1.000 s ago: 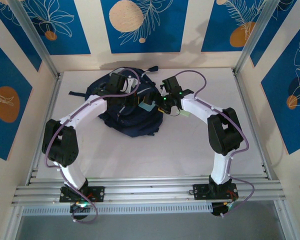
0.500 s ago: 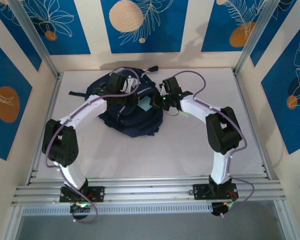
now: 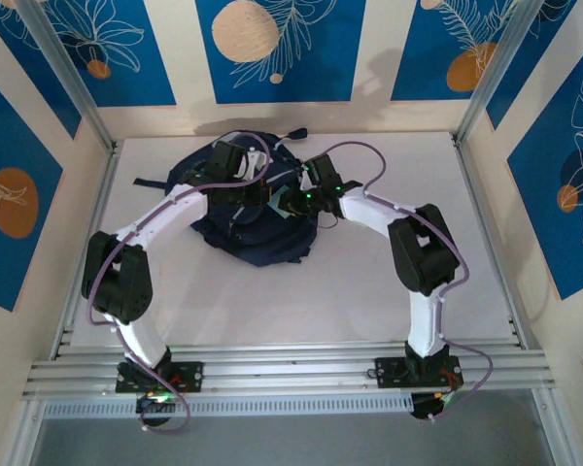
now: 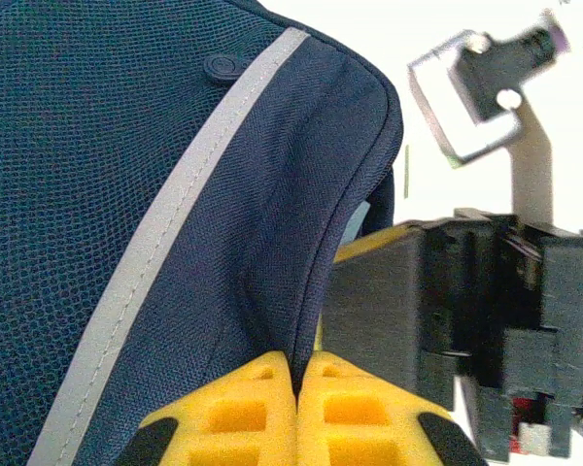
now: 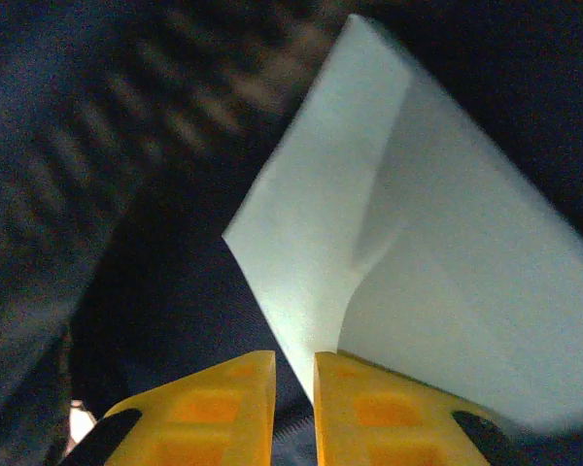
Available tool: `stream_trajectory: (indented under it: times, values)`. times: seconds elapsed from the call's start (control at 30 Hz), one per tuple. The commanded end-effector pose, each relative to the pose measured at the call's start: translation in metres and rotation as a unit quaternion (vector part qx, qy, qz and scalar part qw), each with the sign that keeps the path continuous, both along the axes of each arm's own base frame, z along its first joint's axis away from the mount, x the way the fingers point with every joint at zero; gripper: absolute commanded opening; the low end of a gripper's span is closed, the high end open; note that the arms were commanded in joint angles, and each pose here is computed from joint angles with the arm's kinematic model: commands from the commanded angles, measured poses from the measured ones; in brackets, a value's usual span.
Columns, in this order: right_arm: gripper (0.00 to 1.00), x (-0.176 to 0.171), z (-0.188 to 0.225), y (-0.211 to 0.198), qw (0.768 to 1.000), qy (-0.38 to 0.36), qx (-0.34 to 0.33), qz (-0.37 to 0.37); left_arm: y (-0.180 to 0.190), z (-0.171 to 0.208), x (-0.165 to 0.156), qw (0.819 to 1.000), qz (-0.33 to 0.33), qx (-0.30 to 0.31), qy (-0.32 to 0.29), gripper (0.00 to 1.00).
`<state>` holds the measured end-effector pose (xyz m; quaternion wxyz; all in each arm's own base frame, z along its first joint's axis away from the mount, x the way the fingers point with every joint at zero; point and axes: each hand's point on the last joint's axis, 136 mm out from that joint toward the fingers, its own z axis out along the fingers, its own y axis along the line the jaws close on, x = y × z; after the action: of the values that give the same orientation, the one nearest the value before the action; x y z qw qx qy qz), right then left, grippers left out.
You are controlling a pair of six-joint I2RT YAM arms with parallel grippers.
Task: Pack the student bag
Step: Place the loose stationery in the student bag.
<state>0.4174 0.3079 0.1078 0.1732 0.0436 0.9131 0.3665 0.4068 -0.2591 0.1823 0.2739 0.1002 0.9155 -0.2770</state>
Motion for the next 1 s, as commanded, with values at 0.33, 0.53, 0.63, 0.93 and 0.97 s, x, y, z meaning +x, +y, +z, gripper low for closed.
stream_trajectory:
  times: [0.33, 0.53, 0.63, 0.93, 0.97]
  values:
    - [0.30, 0.026, 0.009, -0.059, 0.999, -0.030, -0.027, -0.037, -0.009, 0.044, -0.008, 0.998, -0.019, -0.052, -0.028, 0.00]
    - [0.20, 0.040, 0.010, -0.039, 0.999, -0.036, -0.007, -0.017, -0.013, 0.043, -0.009, 0.998, -0.021, -0.060, -0.024, 0.00]
    - [0.11, 0.034, 0.016, -0.015, 0.999, -0.045, 0.006, 0.012, -0.017, 0.042, -0.008, 0.998, -0.022, -0.062, -0.023, 0.00]
    - [0.15, 0.010, 0.010, 0.024, 0.998, -0.018, 0.032, 0.050, -0.021, 0.040, -0.003, 0.998, -0.024, -0.063, -0.022, 0.00]
    - [0.17, 0.010, 0.013, 0.022, 0.998, -0.019, 0.034, 0.049, -0.021, 0.041, -0.003, 0.998, -0.024, -0.061, -0.023, 0.00]
